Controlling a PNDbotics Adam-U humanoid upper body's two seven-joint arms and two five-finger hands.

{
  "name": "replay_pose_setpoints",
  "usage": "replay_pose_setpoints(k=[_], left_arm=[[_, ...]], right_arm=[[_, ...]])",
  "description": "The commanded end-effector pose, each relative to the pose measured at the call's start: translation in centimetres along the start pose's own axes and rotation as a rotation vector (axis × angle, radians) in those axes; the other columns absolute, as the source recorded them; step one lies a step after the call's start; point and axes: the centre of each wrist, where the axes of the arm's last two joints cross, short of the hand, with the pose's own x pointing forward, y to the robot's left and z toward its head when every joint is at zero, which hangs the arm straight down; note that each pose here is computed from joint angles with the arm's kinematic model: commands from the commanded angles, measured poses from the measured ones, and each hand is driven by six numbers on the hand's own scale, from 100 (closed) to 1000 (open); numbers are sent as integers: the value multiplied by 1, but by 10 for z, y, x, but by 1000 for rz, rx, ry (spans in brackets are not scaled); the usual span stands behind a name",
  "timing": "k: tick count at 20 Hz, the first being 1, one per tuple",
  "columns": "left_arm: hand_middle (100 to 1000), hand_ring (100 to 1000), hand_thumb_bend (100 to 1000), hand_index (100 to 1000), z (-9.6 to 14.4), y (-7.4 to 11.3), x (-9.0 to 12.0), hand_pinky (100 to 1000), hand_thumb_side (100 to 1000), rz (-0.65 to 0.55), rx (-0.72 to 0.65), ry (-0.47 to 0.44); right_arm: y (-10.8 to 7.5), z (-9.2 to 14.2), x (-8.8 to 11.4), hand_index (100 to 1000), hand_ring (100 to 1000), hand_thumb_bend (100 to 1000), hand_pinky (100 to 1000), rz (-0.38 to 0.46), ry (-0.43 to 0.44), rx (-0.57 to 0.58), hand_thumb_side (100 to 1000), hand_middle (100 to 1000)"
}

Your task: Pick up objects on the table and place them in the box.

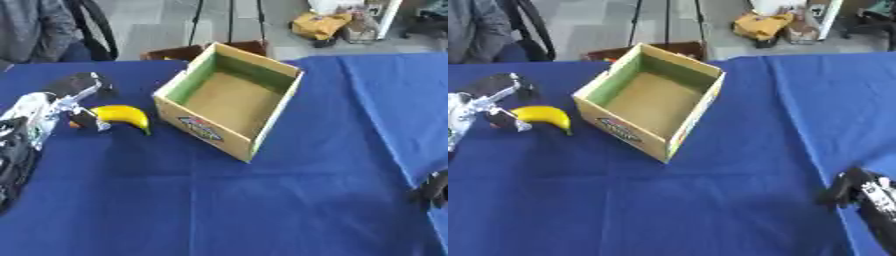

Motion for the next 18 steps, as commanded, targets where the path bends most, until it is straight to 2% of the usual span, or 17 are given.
replay_pose_setpoints(k=[1,18], left_arm=[[514,547,574,697,3,20,-8,655,156,-19,25,7],[516,546,572,702,5,25,-12,656,211,-47,-78,-10]], right_arm=[[-4,-3,5,464,364,100,514,27,-10,9,781,276],[-4,-5,6,465,365,100,516,34,-8,14,788,275]])
